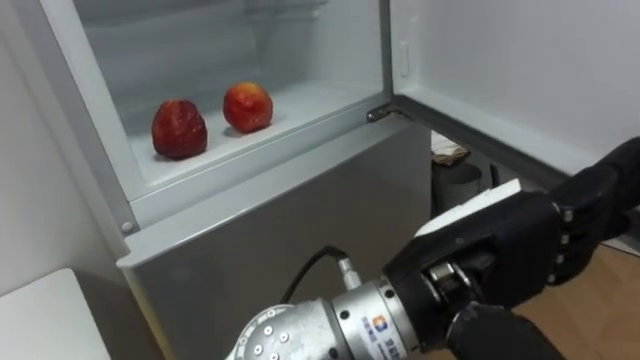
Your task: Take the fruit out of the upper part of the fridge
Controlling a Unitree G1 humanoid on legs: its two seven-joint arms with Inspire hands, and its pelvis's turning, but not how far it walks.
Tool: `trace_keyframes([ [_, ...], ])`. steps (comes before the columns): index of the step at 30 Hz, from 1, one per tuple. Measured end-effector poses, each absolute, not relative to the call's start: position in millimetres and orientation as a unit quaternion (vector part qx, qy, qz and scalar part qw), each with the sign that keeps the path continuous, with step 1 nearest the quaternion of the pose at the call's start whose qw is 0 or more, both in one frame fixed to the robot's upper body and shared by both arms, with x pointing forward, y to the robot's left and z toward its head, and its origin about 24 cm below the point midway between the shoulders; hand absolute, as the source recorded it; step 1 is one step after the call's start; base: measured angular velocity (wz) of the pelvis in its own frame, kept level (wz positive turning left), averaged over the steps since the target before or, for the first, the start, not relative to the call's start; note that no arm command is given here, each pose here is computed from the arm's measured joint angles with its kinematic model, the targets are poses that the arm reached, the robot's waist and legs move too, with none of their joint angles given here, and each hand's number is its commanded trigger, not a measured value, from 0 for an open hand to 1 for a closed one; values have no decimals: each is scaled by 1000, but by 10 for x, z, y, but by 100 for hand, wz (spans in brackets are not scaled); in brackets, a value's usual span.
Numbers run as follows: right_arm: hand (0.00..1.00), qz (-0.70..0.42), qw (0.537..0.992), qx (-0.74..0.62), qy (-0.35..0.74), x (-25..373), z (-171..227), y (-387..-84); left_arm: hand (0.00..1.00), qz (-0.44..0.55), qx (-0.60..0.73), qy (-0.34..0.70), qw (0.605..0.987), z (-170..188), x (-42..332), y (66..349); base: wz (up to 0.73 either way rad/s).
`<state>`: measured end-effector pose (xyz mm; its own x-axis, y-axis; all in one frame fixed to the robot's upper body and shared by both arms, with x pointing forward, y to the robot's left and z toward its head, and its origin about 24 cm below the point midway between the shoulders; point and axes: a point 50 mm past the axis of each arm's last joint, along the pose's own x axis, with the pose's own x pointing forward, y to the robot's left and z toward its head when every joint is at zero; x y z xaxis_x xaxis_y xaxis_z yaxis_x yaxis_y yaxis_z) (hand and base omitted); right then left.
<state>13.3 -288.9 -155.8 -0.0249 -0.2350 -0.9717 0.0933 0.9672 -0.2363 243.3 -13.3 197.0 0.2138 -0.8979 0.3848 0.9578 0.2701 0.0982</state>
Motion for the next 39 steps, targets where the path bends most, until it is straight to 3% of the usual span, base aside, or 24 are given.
trace_keyframes([
  [10,0,-120,701,-42,702,190,-1567,-2862,0,-608,-92,-189,766,2035,2424,-300,0],
  [22,0,-131,692,-51,708,113,-1571,-2862,0,-581,-44,-211,784,2064,2445,-213,1],
  [27,0,-139,693,-48,706,64,-1579,-2847,0,-515,-1,-290,807,2362,2470,275,10],
  [32,0,-140,684,-47,715,-96,-1600,-2786,0,-366,20,-418,832,2756,2309,931,32],
  [39,0,-130,679,-85,717,-210,-1602,-2772,0,-182,54,-464,865,2855,2240,1494,27],
])
